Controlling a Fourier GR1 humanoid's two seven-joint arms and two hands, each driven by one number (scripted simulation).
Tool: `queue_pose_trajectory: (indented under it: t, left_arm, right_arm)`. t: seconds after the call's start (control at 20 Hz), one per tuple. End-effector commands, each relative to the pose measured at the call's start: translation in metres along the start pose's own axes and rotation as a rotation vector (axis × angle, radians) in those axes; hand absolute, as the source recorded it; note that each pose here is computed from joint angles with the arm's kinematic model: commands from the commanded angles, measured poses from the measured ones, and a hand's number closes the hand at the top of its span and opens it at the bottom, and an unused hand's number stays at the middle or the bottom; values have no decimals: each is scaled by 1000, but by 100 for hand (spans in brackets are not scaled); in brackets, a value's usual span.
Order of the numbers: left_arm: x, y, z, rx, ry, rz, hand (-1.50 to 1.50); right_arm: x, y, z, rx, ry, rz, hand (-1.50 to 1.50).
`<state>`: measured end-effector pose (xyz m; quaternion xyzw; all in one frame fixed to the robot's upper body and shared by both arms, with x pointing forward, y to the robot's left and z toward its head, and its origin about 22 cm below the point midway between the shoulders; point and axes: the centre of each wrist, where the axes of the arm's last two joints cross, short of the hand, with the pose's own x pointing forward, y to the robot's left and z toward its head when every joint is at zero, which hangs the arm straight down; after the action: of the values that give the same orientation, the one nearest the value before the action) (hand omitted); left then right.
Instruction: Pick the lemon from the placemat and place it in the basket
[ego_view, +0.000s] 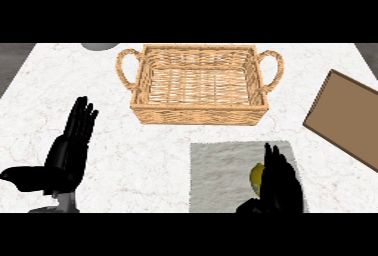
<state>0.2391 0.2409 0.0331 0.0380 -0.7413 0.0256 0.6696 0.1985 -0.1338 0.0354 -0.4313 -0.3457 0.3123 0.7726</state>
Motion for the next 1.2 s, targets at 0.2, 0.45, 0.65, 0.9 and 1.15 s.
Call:
queue_pose_trajectory:
  t: [0.2,0.45,0.65,0.9,1.15]
  left_arm:
    - [-6,-2,7,-12,22,-4,0]
    - [-3,-7,-7,-4,4,-15,0]
    - [-1,-3,11,13,-21,-19,0]
    - [4,-15,2,-56,-10,-5,0]
    - [12,-41,-10,-134,-53,24,0]
  right_arm:
    - [-10,16,-29,85,2,105,150]
    - [8,18,-5,56,-44,136,150]
    - [8,-3,-4,22,-58,149,150]
    - [68,46,22,-1,-293,259,150]
    - [94,57,33,-22,-508,354,150]
